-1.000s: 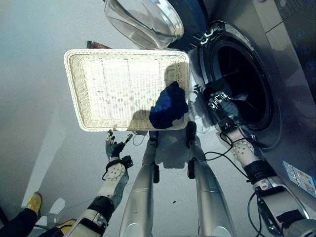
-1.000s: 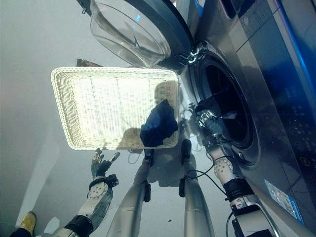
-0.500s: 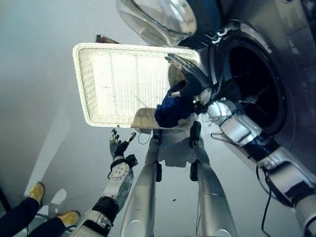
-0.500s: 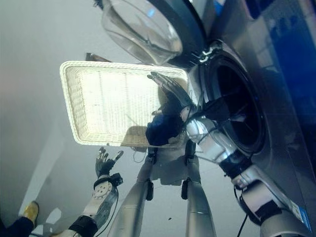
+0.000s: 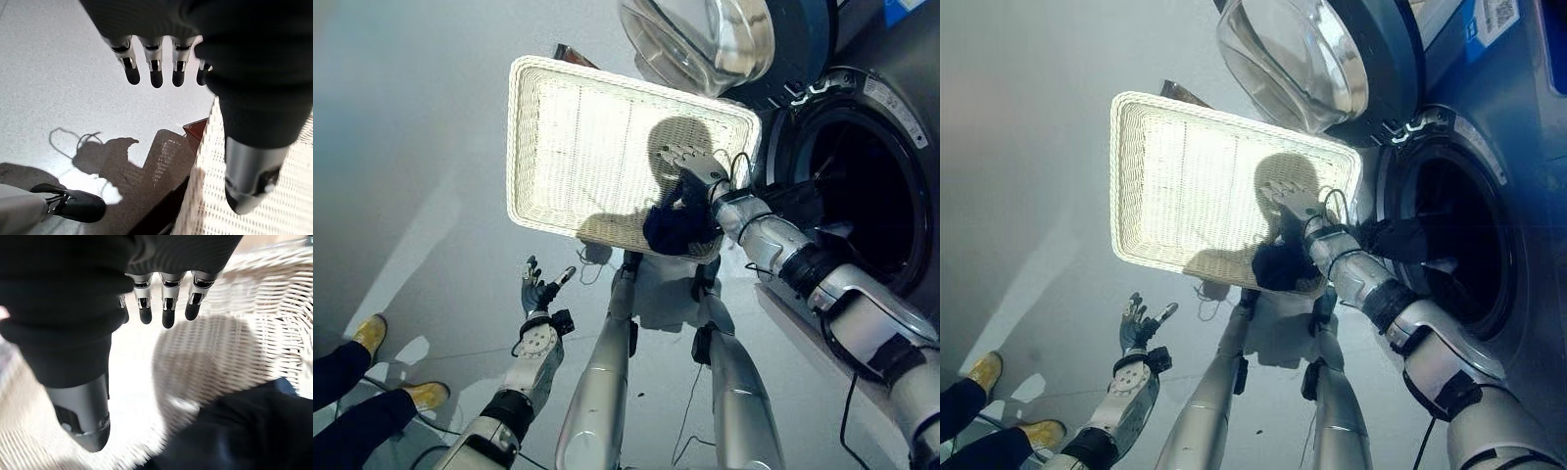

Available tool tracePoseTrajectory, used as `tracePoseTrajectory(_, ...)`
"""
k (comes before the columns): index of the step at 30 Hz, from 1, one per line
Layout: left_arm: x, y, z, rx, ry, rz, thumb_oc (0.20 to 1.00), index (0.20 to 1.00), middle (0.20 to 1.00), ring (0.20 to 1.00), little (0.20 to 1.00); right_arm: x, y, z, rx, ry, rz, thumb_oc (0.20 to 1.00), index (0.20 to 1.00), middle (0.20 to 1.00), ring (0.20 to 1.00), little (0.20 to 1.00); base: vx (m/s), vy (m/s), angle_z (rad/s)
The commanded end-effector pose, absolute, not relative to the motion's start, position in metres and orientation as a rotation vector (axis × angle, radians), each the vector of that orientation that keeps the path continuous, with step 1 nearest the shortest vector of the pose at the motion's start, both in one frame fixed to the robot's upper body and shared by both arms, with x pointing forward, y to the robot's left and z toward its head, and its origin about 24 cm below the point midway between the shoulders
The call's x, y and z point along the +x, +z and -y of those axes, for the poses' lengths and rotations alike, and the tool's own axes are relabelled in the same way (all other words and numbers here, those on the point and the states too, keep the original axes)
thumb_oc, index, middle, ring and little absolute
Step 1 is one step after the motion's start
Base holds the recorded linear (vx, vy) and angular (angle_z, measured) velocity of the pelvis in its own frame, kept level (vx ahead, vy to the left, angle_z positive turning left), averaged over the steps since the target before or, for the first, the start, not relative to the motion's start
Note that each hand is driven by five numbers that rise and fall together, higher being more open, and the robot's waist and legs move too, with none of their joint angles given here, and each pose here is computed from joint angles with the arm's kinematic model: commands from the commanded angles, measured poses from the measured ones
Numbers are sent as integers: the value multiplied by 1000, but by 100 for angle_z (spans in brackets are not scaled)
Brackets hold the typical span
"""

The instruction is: Put the clothes into the washing machine.

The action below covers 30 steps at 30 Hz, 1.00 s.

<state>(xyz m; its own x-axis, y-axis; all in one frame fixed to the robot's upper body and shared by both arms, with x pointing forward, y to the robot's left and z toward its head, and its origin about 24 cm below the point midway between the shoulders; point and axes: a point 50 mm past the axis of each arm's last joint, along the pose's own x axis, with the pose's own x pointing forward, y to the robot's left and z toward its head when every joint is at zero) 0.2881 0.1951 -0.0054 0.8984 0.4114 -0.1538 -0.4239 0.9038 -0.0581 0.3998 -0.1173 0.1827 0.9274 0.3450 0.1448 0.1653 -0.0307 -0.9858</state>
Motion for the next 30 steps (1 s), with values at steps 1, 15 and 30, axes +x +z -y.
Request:
tracePoseTrajectory(1, 290, -1, -203, -77, 434, -118, 1000, 1000, 1000, 1000, 1000, 404, 183, 128, -1707, 153, 328, 1000, 1000, 1000, 1000, 1000, 14, -55, 11)
tracePoseTrajectory(15, 296, 9, -201, -29, 371, -94, 1000, 1000, 1000, 1000, 1000, 413, 134, 171, -1728, 301, -330, 1000, 1000, 1000, 1000, 1000, 7, -58, 6)
tracePoseTrajectory(30, 300, 16, -200, -19, 351, -81, 1000, 1000, 1000, 1000, 1000, 393, 86, 152, -1449, 710, -581, 244, 244, 244, 244, 244, 3, -12, 3)
